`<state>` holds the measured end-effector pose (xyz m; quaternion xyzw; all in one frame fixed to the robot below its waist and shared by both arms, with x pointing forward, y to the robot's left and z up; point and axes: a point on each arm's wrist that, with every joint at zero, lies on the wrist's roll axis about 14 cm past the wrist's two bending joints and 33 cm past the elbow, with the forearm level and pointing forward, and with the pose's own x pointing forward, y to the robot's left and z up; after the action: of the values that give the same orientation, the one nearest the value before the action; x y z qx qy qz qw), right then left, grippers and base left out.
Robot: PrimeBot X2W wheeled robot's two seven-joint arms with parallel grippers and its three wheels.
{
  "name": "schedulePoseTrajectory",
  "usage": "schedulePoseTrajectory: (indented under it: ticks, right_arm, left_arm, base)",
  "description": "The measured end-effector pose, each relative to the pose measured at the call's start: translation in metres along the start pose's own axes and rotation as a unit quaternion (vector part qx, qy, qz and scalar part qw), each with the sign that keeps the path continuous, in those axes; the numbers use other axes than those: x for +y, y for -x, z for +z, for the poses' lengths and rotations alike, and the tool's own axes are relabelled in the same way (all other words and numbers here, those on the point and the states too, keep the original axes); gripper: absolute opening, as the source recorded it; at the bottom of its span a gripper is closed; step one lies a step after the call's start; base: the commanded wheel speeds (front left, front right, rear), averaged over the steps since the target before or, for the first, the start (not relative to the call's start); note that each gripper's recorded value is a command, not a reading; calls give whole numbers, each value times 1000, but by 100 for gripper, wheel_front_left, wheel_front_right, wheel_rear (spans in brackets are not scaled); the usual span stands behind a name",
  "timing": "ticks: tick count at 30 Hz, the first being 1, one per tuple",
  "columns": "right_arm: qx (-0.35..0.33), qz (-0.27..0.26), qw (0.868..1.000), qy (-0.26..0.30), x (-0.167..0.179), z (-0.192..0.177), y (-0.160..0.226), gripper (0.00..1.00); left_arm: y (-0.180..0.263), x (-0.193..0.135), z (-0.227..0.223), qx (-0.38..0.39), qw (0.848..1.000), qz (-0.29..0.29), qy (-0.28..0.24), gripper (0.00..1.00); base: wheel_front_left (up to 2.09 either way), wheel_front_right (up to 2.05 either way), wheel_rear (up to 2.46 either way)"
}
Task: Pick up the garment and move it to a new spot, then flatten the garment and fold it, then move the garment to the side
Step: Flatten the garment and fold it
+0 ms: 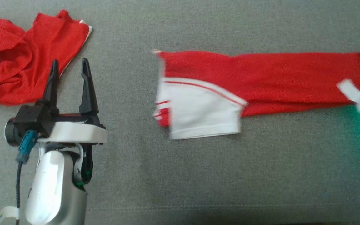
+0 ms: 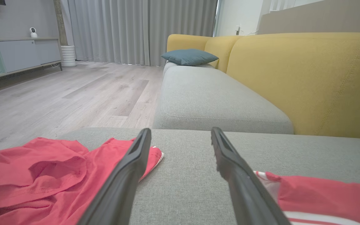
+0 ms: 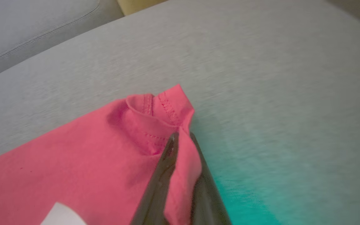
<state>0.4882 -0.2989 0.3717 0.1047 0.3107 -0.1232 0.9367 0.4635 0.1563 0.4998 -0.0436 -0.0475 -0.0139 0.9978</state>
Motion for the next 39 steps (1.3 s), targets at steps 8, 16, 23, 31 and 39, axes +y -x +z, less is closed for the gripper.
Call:
schedulePoseTrajectory:
  ticks: [8, 16, 23, 31, 39]
  right_arm:
    - [-50, -59, 997, 22, -44, 23, 21, 0]
    - [-93, 7, 995, 29, 22, 44, 34, 0]
    - [-140, 99, 985, 22, 98, 75, 66, 0]
    - [-141, 247, 959, -12, 184, 80, 103, 0]
    - [-79, 340, 937, -19, 247, 13, 113, 0]
  left_arm:
    - [12, -2, 7, -3, 1000, -1, 7, 100]
    - [19, -9, 25, -23, 1000, -7, 17, 100]
    - [43, -11, 28, -18, 999, -3, 29, 100]
    - [55, -6, 36, -26, 999, 8, 37, 100]
    - [64, 4, 31, -16, 999, 25, 39, 100]
  base:
    - [0, 0, 0]
    - [0, 0, 0]
    - [0, 0, 0]
    - [0, 0, 0]
    - [0, 0, 0]
